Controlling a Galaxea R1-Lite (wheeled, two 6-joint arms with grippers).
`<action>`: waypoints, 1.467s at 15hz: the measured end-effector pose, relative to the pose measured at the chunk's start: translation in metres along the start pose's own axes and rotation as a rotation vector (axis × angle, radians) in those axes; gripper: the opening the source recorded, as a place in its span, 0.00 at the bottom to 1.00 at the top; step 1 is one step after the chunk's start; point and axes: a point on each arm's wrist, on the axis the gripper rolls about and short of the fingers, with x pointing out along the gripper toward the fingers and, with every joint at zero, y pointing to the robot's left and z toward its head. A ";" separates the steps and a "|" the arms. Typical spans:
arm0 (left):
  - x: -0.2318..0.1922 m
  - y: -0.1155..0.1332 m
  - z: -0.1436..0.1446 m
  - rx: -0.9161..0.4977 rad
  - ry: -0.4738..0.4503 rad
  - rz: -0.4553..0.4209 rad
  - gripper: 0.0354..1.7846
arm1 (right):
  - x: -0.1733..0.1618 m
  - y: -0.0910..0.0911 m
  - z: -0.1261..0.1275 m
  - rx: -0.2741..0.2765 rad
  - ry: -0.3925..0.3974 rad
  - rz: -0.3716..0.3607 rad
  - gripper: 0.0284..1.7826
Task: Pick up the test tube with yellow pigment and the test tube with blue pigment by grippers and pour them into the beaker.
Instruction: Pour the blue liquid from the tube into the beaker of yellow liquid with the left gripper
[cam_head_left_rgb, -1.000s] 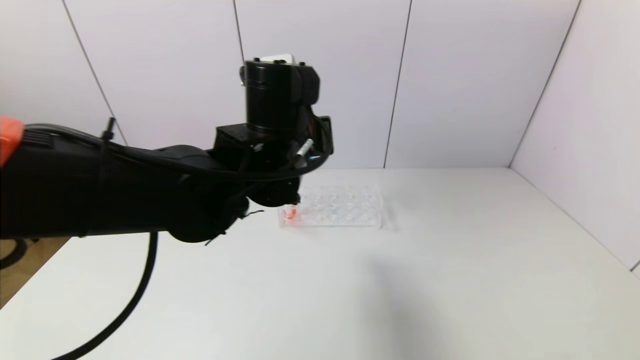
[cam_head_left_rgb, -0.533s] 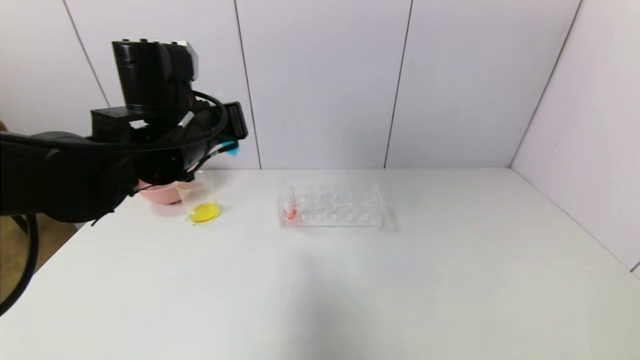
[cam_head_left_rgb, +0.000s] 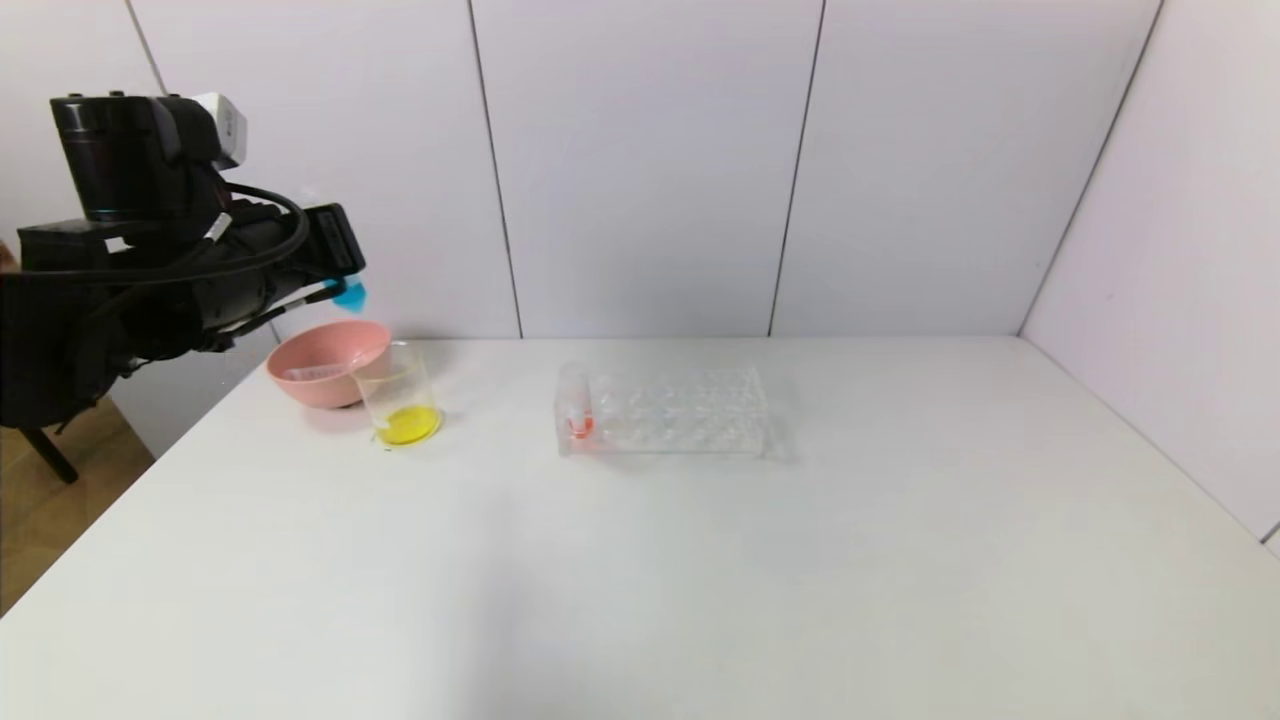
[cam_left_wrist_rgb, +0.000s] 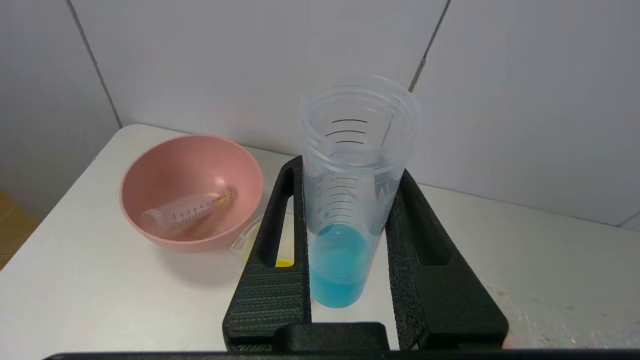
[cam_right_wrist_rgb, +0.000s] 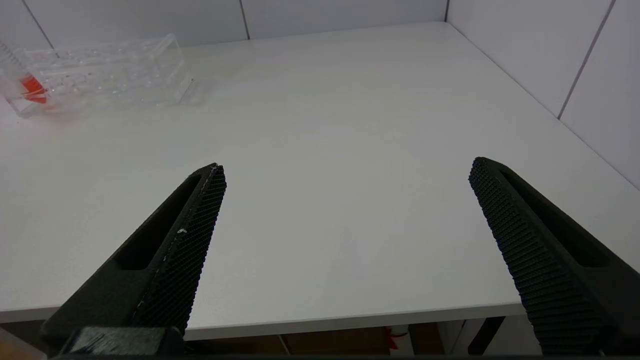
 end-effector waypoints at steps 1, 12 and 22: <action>0.004 0.008 0.001 0.000 0.004 0.006 0.24 | 0.000 0.000 0.000 0.000 0.000 0.000 1.00; 0.052 0.078 -0.006 0.305 0.069 -0.035 0.24 | 0.000 0.000 0.000 0.000 0.000 0.000 1.00; 0.079 0.107 0.003 0.638 0.154 -0.212 0.24 | 0.000 0.000 0.000 0.000 0.000 0.000 1.00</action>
